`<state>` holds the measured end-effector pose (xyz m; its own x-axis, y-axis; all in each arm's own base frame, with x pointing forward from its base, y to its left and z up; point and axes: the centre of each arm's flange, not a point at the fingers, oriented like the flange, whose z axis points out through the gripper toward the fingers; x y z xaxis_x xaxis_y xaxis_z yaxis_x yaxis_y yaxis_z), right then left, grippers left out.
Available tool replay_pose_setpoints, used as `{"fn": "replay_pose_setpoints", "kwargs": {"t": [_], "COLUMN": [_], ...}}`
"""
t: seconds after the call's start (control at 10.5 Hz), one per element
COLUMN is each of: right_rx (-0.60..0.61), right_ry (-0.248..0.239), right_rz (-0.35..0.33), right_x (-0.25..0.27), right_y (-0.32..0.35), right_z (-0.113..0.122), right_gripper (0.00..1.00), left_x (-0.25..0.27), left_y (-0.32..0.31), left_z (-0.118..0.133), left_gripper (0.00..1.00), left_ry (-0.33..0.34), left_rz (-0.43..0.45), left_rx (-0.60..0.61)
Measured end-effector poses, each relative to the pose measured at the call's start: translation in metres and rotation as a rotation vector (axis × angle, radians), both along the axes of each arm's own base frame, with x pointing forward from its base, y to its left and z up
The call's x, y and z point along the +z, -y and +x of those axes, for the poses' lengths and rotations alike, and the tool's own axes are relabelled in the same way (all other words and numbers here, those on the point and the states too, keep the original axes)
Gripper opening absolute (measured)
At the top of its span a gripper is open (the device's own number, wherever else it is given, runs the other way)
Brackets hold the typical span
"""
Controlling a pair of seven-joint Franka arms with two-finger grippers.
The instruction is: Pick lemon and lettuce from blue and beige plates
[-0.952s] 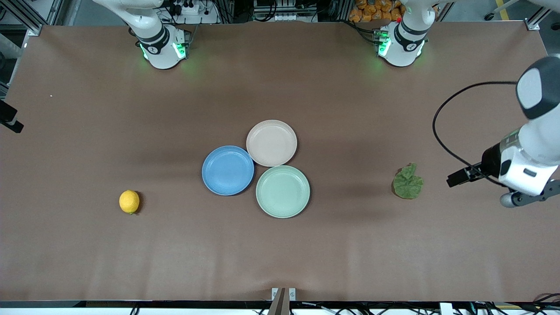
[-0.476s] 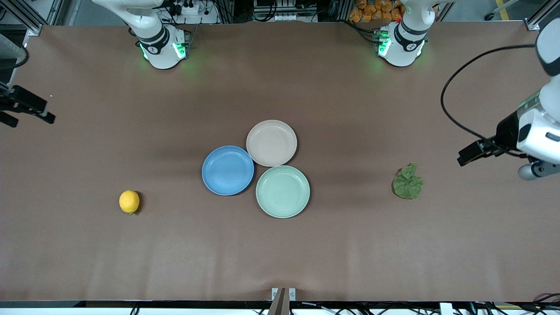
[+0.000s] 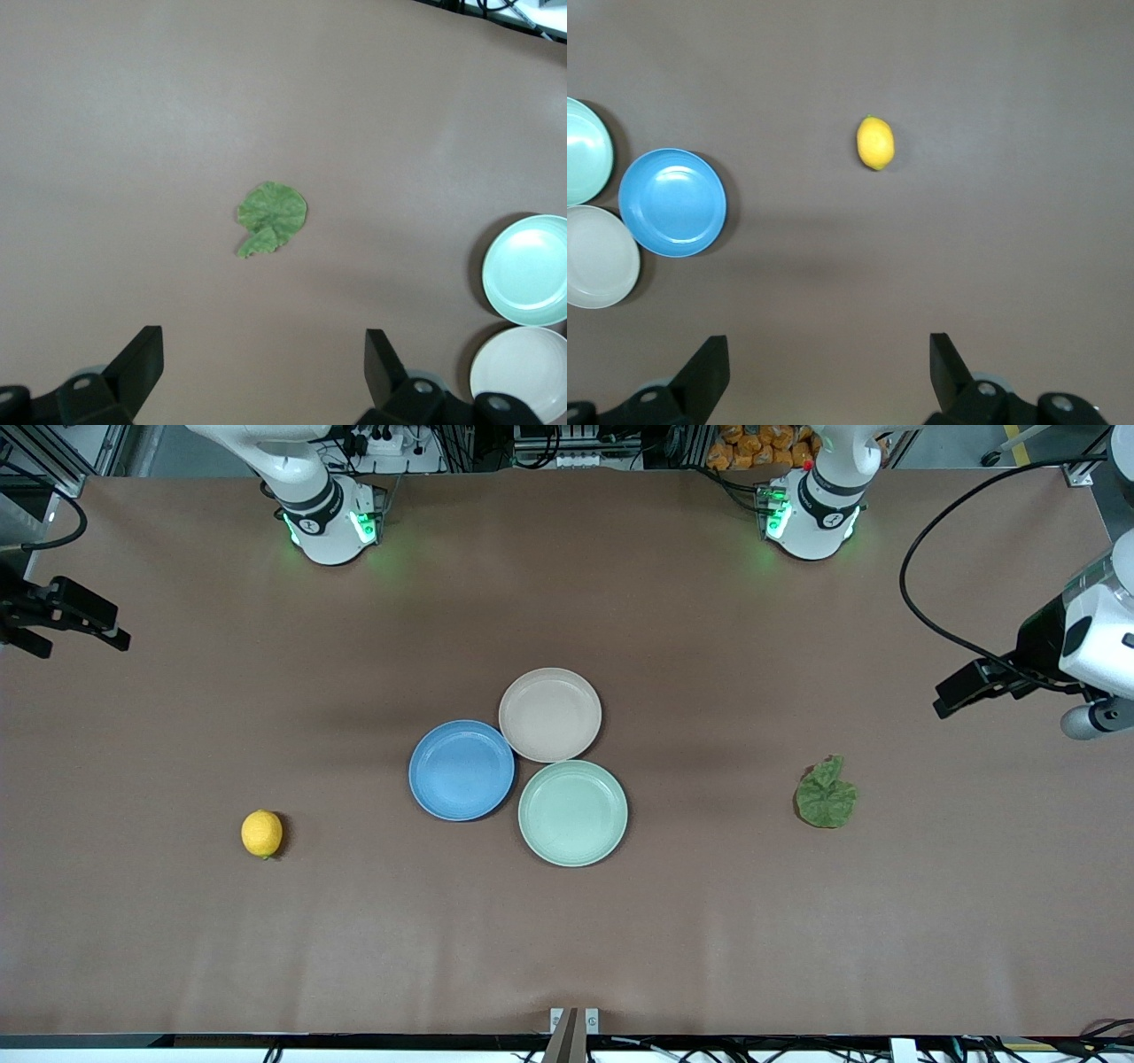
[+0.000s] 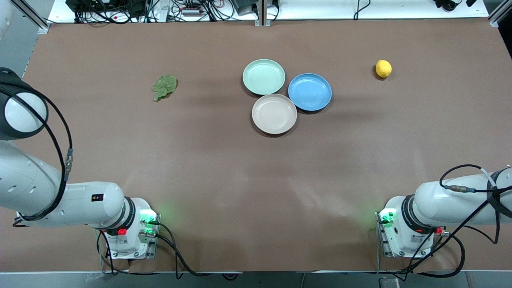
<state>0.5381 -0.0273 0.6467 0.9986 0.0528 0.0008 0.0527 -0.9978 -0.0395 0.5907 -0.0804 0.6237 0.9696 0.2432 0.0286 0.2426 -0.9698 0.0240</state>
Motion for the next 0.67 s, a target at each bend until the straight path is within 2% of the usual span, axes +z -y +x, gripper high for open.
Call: {"fn": "replay_pose_setpoints", "kwargs": {"t": [0.67], "right_rx": [0.001], "right_ry": [-0.017], "right_rz": [-0.014], "right_x": [-0.008], "right_y": [0.001], "right_z": [0.000], "right_gripper": [1.00], "left_x": [0.004], "left_y": [0.016], "left_z": [-0.008], "left_gripper": [1.00], "left_ry": [-0.010], "left_rz": [0.001], "left_rx": [-0.114]}}
